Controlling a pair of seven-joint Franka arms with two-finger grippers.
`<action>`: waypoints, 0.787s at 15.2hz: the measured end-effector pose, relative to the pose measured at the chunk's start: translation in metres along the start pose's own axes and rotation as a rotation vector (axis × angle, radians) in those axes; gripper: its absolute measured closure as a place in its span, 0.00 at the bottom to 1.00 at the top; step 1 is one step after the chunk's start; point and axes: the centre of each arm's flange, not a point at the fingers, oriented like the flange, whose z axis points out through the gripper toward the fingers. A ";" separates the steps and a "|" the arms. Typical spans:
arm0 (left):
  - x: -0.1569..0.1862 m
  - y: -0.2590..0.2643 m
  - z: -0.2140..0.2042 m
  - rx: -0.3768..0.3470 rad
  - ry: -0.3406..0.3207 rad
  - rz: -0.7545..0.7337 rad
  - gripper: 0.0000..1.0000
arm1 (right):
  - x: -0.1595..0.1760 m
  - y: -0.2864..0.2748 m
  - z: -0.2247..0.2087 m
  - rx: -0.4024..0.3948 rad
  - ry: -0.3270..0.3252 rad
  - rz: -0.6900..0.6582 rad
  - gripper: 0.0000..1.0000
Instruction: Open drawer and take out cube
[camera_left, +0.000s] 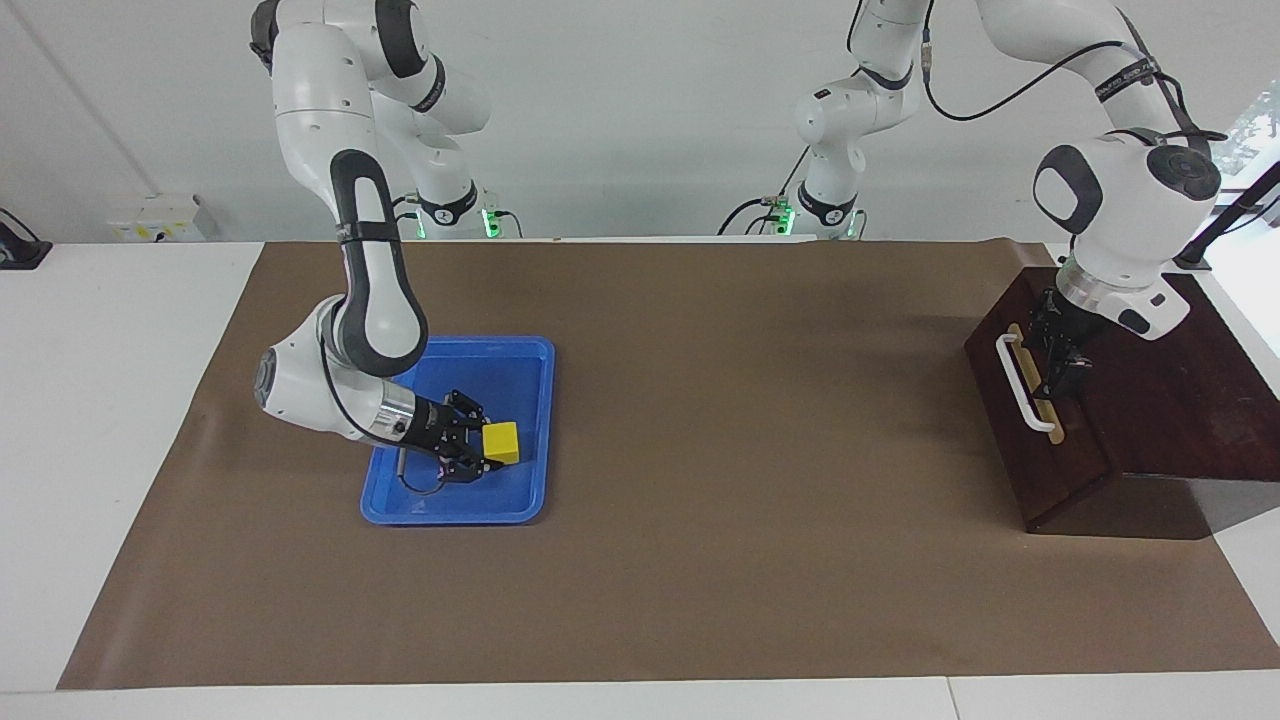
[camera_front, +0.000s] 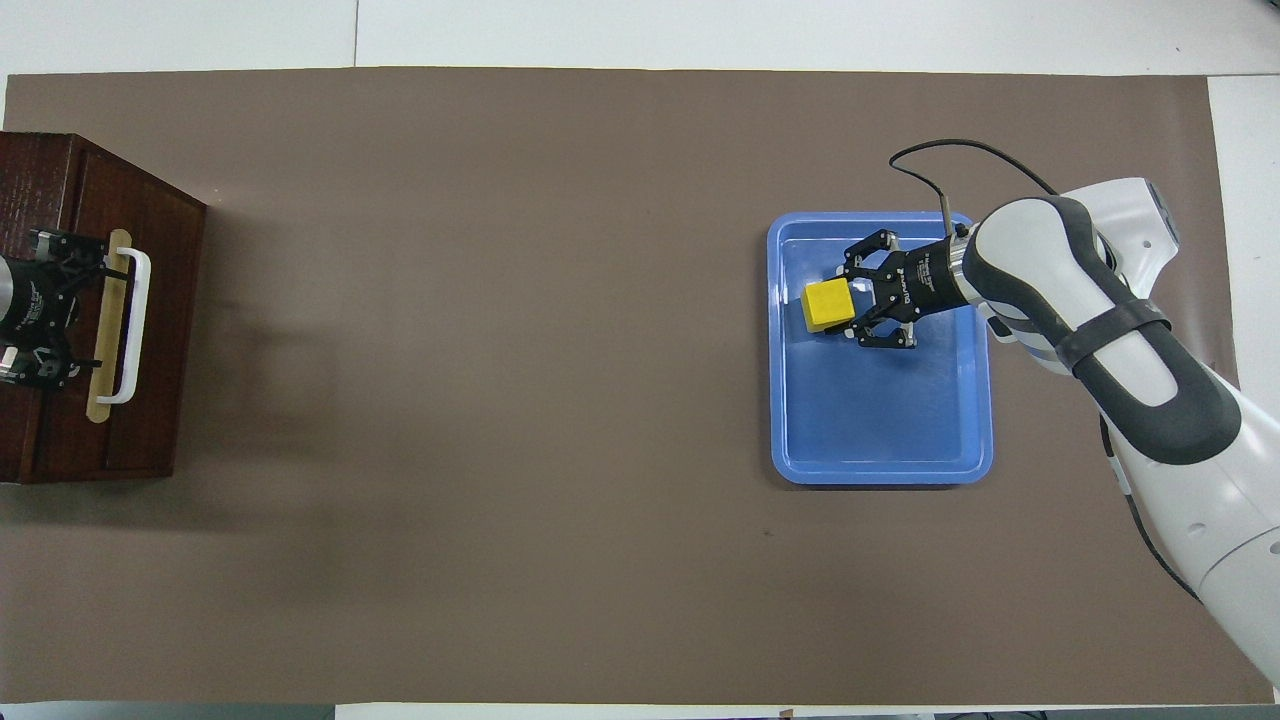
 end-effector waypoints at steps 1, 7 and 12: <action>0.000 0.000 0.000 0.000 0.000 0.000 0.00 | 0.001 0.001 0.001 -0.001 0.000 0.001 0.44; -0.001 0.007 -0.025 0.007 0.008 0.054 0.00 | 0.001 0.001 0.001 -0.001 -0.001 0.003 0.44; -0.043 0.032 -0.096 -0.008 0.011 0.275 0.00 | 0.001 0.001 0.001 -0.002 -0.002 0.005 0.08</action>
